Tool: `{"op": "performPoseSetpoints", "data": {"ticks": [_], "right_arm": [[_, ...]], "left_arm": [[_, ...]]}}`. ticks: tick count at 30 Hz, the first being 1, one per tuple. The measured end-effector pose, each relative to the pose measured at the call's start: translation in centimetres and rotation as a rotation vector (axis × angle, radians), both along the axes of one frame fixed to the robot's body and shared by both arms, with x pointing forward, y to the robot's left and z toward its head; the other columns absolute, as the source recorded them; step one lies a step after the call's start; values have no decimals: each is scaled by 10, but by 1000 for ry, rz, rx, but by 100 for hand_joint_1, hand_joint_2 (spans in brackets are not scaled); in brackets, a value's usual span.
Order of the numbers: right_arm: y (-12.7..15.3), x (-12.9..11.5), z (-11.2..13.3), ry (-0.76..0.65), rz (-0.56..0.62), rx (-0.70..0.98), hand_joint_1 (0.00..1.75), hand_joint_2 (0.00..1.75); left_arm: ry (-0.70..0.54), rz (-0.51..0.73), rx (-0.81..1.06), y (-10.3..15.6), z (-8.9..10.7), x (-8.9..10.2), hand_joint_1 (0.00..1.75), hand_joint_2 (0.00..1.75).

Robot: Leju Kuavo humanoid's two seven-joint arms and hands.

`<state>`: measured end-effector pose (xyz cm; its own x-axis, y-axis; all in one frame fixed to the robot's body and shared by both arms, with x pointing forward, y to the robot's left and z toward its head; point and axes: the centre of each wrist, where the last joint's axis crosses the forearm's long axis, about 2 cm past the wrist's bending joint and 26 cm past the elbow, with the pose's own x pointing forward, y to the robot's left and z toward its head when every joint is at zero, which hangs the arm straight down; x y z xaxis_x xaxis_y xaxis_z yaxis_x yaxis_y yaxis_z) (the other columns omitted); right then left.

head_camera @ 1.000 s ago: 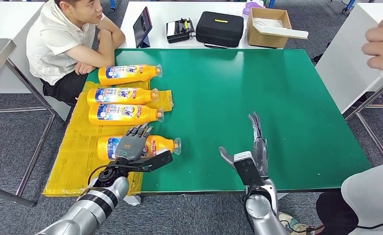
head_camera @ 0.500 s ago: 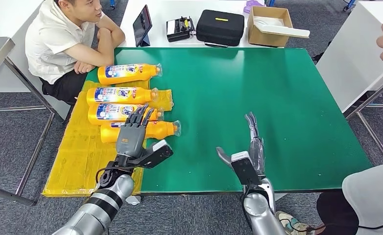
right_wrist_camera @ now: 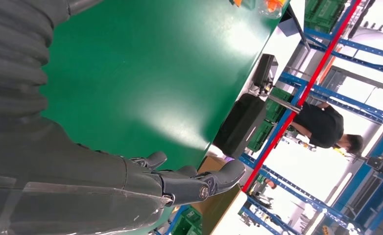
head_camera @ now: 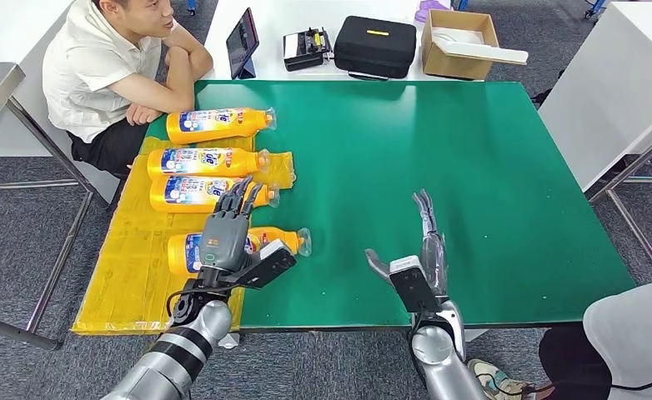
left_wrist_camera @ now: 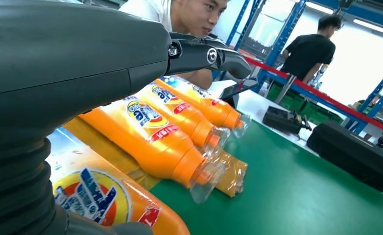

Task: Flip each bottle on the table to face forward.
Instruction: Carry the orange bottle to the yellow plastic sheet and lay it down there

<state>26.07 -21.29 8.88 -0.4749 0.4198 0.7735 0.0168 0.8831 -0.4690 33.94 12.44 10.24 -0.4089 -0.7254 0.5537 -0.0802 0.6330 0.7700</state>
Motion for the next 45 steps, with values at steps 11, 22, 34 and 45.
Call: {"op": "performPoseSetpoints", "data": {"ticks": [11, 22, 34, 45], "right_arm": [[0, -3, -3, 8, 1, -3, 0, 175], [0, -3, -3, 8, 0, -4, 0, 175], [-1, -14, -11, 100, 22, 190, 0, 175], [9, -40, 4, -63, -145, 345, 0, 175]], "left_arm": [[17, -56, -49, -8, 6, -8, 0, 175], [2, -64, -60, -11, 8, -11, 0, 175], [118, -165, -556, -23, 20, -28, 0, 131], [314, -169, -1192, -31, 17, -81, 0, 175]]}}
